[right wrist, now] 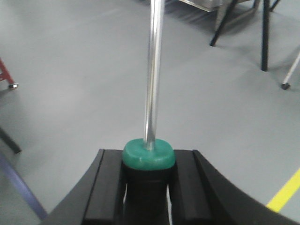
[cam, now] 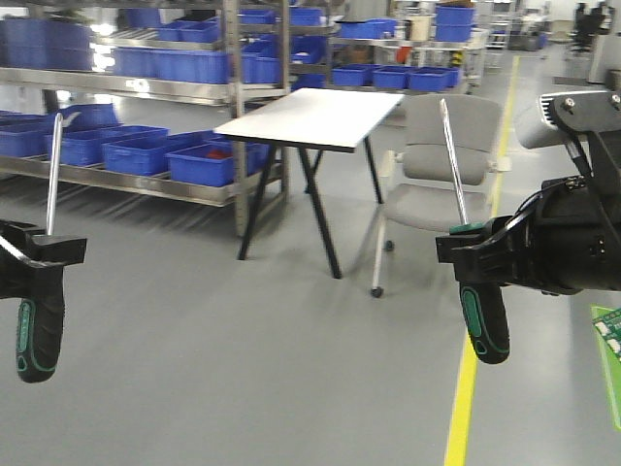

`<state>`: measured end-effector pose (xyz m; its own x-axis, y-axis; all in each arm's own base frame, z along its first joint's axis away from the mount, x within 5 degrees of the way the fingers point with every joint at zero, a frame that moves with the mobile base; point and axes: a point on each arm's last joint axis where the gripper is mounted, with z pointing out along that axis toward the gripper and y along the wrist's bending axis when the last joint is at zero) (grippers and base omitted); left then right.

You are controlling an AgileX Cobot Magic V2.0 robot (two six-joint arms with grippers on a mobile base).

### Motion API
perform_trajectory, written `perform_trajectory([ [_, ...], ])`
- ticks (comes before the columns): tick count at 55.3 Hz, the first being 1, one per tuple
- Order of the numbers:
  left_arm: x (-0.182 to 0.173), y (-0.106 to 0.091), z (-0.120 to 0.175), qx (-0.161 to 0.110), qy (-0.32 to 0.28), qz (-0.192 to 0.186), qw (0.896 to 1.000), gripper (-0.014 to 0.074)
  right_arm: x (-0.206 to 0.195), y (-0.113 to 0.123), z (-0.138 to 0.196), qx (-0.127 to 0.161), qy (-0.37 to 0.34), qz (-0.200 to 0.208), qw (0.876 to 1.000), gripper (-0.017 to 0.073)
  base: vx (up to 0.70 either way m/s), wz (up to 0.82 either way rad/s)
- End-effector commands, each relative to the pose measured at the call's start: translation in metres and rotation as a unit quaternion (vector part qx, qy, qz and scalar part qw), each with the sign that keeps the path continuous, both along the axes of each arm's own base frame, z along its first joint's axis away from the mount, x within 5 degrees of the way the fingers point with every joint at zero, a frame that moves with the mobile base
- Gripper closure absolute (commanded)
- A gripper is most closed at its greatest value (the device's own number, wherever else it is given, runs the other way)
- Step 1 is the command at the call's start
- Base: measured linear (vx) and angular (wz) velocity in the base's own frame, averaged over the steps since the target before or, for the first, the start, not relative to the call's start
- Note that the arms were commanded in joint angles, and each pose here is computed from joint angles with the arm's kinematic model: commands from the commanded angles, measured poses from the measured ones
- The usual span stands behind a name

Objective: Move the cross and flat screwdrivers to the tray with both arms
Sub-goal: 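Hold both screwdrivers upright while the base turns away from the table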

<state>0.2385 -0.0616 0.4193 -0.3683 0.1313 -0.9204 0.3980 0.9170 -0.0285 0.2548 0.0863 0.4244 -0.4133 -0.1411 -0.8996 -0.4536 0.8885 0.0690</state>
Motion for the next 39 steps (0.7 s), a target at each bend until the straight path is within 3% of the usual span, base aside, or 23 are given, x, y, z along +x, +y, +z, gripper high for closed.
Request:
perform_trajectory([
  [1, -0.0047, 0.0011, 0.0230, -0.028, -0.060, 0.012, 0.998, 0.0596, -0.0073, -0.0034, 0.0267, 0.029, -0.066, -0.014, 0.997, 0.0567, 0.23, -0.44],
  [39, -0.0046, 0.0012, 0.0233, -0.028, -0.062, 0.013, 0.998, 0.0596, -0.0073, -0.0034, 0.0266, 0.029, -0.066, -0.014, 0.997, 0.0567, 0.34, -0.32],
])
